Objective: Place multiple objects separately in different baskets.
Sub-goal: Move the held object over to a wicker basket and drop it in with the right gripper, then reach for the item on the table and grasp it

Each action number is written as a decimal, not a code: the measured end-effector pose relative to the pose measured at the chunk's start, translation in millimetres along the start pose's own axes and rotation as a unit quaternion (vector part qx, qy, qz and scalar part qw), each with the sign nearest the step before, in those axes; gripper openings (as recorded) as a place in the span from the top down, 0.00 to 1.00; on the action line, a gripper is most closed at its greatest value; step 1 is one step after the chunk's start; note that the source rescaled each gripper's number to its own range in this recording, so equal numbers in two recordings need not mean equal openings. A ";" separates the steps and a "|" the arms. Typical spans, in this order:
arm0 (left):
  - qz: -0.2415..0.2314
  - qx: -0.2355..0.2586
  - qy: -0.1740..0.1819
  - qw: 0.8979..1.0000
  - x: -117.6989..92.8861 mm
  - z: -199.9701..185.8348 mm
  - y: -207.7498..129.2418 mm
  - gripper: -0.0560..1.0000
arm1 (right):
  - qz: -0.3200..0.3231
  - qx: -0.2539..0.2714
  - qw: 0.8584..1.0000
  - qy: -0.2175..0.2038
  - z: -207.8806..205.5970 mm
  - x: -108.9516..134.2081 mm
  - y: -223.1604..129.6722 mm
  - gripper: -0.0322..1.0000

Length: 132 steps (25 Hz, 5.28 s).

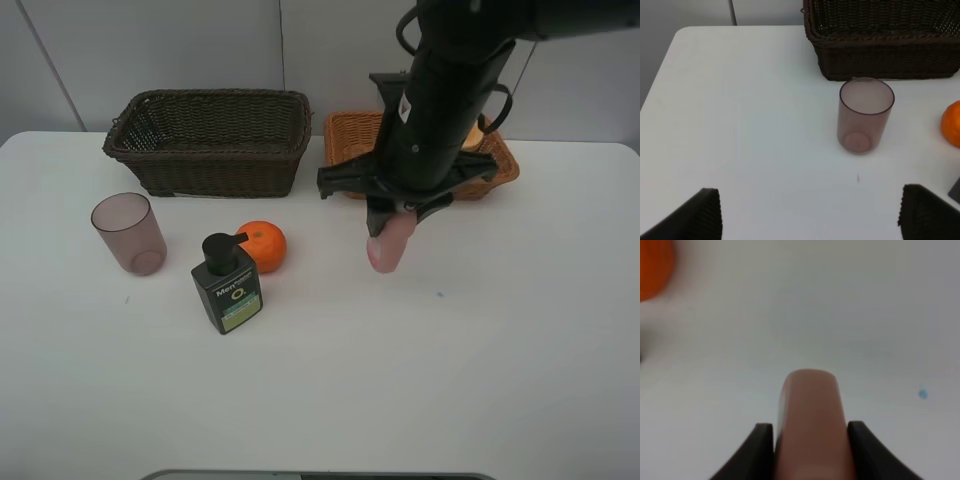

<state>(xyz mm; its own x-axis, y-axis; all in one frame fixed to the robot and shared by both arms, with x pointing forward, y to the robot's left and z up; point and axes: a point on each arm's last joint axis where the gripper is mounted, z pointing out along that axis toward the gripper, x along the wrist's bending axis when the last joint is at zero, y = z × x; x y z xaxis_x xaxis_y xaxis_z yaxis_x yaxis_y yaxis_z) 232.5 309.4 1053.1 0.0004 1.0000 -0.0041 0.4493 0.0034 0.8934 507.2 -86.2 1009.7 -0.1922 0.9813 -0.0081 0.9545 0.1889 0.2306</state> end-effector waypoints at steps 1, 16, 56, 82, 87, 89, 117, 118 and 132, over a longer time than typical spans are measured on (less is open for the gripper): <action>0.000 0.000 0.000 1.000 0.0 0.0 0.0 0.08 | -0.008 -0.009 1.000 0.004 -4.2 1.3 3.8 0.96; 0.000 0.000 0.000 1.000 0.0 0.0 0.0 0.08 | -0.088 -0.025 0.996 -0.023 4.7 28.3 62.6 0.96; 0.000 0.000 0.000 1.000 0.0 0.0 0.0 0.08 | -0.126 -0.317 0.937 0.075 100.6 74.9 182.9 0.81; 0.000 0.000 0.000 1.000 0.0 0.0 0.0 0.08 | -0.132 -0.164 0.977 0.025 27.9 52.8 153.7 0.00; 0.000 0.000 0.000 1.000 0.0 0.0 0.0 0.08 | -0.133 -0.073 0.988 0.018 5.4 36.6 133.2 0.00; 0.000 0.000 0.000 1.000 0.0 0.0 0.0 0.08 | -0.126 -0.049 0.991 0.010 0.7 22.8 124.2 0.00; 0.000 0.000 0.000 1.000 0.0 0.0 0.0 0.08 | 0.148 -0.252 0.954 -0.065 -170.7 -179.2 -187.6 0.00; 0.000 0.000 0.000 1.000 0.0 0.0 0.0 0.08 | 0.149 -0.263 0.951 -0.063 -172.9 -177.6 -198.1 0.00; 0.000 0.000 0.000 1.000 0.0 0.0 0.0 0.08 | 0.142 -0.457 0.876 -0.053 -196.5 -163.6 -308.8 0.00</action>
<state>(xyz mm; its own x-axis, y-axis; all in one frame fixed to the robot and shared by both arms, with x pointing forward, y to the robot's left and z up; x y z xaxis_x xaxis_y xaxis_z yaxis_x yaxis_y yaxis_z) 232.5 309.4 1053.1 0.0004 1.0000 -0.0041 0.4493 0.0034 0.8934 199.2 -312.3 1131.0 0.0924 0.9909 0.0975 0.3698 -0.1250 0.9207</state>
